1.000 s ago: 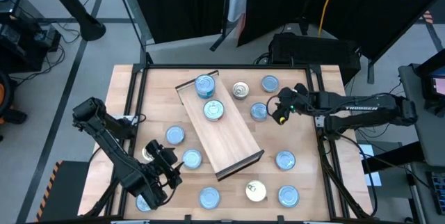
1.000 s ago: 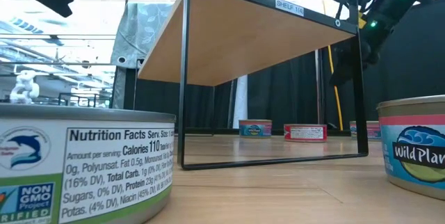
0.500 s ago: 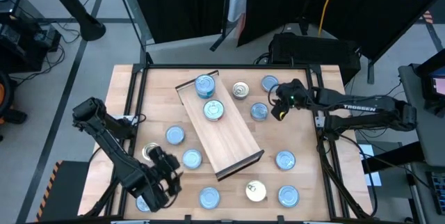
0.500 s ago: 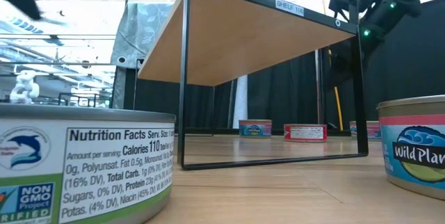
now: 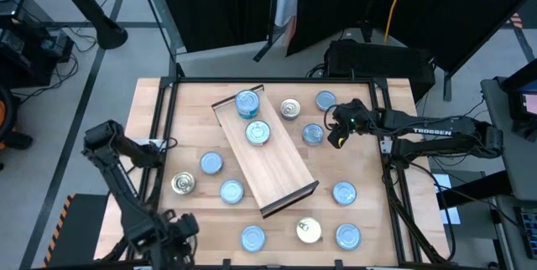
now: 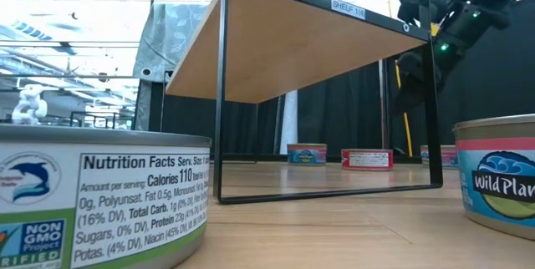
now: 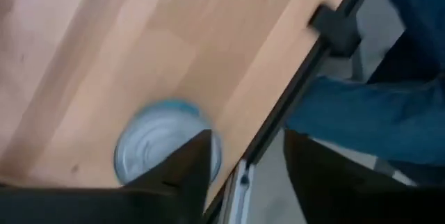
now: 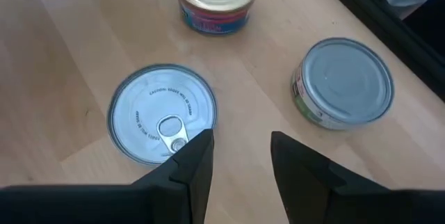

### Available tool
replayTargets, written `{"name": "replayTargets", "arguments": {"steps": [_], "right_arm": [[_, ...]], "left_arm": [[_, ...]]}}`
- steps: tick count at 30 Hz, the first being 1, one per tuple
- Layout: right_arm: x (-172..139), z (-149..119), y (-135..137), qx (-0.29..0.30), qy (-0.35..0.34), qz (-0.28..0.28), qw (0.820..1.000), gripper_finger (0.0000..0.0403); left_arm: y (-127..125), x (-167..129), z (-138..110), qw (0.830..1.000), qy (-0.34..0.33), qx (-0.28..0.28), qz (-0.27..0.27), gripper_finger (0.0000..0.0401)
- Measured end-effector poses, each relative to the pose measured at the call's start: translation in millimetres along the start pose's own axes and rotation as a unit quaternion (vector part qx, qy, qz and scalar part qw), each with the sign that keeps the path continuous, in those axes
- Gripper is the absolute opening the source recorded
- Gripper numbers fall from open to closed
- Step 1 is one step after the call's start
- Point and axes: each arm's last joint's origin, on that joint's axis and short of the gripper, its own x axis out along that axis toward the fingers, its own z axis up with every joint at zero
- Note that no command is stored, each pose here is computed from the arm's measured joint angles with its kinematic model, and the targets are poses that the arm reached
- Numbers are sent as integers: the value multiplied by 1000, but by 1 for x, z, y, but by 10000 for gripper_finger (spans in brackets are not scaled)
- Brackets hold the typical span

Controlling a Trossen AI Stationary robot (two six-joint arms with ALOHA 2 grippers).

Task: Stack canned seafood by type on shelf
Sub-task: Stack the yellow-blue tuna can on top of the yellow-blue tuna cans on the shelf

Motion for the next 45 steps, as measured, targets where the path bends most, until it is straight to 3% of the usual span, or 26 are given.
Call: {"name": "replayTargets", "arguments": {"steps": [3, 10, 21, 35, 40, 43, 45], "right_arm": [[0, 2, 0, -2, -11, 2, 1000, 137], [0, 5, 1, 0, -23, 4, 1000, 137], [0, 6, 1, 10, -28, 6, 1000, 137], [0, 6, 2, 20, -26, 19, 999, 137], [0, 6, 2, 19, -29, 19, 999, 137], [0, 6, 2, 19, -28, 19, 999, 137], [0, 6, 2, 21, -28, 19, 999, 137]], "left_arm": [[6, 4, -11, 999, 4, 31, 42, 111], [10, 26, -34, 981, -12, 163, 104, 8], [17, 53, -36, 949, -20, 239, 204, 10], [17, 56, -29, 938, -35, 273, 213, 3], [25, 67, -10, 930, -17, 283, 232, 2], [31, 52, -1, 927, 8, 282, 246, 1], [32, 35, 2, 938, 9, 275, 213, 1]]}}
